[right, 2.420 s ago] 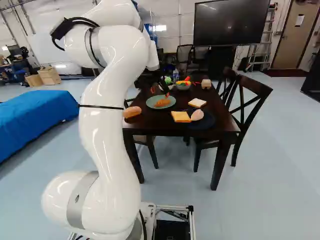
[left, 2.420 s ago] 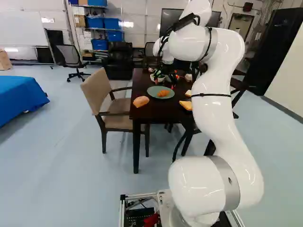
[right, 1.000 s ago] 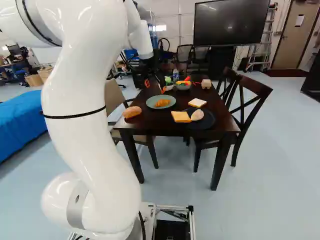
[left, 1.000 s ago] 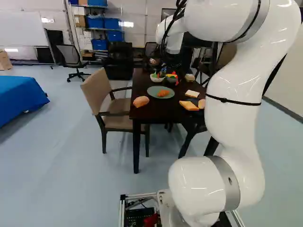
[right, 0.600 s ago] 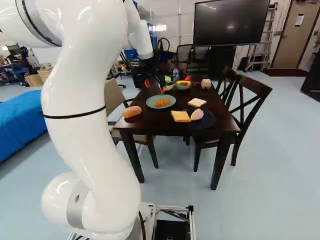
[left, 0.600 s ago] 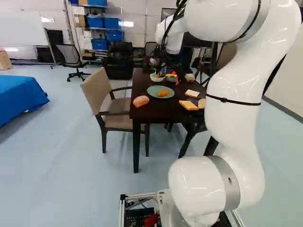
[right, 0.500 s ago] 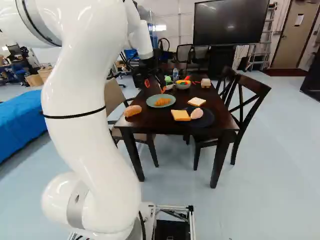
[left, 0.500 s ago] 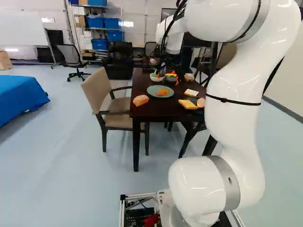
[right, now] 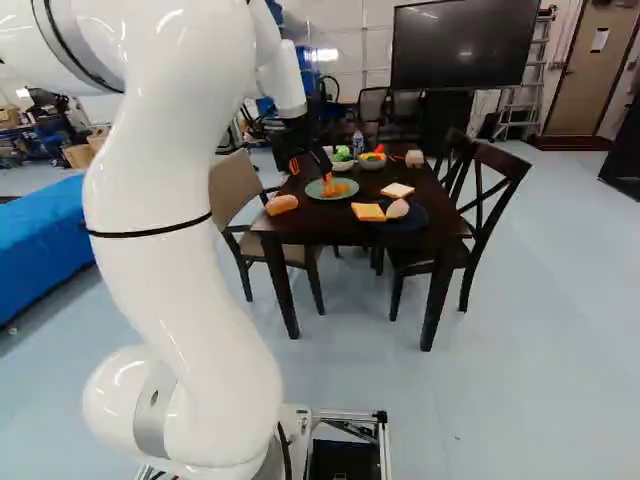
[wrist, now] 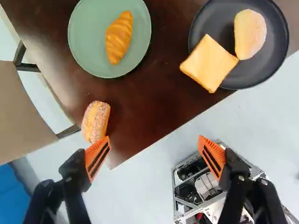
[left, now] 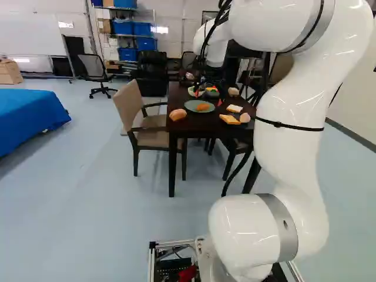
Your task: Move the croissant to the empty plate
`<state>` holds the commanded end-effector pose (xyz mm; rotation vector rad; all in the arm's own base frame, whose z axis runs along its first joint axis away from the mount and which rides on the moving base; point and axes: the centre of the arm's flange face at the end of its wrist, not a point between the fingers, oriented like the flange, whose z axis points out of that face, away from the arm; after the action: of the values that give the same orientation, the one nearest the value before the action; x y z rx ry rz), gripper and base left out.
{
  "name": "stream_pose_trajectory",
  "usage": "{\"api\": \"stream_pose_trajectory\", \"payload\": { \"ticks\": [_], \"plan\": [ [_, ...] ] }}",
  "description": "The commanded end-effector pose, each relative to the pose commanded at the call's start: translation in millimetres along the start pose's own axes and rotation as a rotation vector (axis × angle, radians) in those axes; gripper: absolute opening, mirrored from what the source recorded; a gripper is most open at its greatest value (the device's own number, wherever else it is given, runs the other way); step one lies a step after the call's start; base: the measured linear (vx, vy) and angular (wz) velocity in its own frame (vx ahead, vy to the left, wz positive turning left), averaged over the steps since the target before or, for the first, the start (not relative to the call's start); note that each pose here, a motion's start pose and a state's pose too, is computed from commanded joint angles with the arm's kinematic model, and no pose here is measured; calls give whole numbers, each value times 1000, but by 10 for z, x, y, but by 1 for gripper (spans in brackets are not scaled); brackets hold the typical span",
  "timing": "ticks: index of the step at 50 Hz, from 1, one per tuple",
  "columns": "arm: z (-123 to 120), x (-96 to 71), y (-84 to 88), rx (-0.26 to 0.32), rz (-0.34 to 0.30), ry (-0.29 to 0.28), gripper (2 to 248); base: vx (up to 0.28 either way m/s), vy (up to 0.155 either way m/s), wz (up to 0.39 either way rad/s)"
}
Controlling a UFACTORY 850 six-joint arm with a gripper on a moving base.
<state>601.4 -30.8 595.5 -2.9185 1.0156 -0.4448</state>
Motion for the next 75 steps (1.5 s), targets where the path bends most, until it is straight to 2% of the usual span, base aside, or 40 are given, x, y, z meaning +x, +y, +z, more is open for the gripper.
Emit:
{"api": "stream_pose_trajectory", "payload": {
  "ticks": [33, 75],
  "plan": [
    [0, 0, 0, 0, 0, 0, 247, -227, 2, 29],
    [32, -42, 18, 13, -13, 13, 247, -5, 0, 0]
  ]
}}
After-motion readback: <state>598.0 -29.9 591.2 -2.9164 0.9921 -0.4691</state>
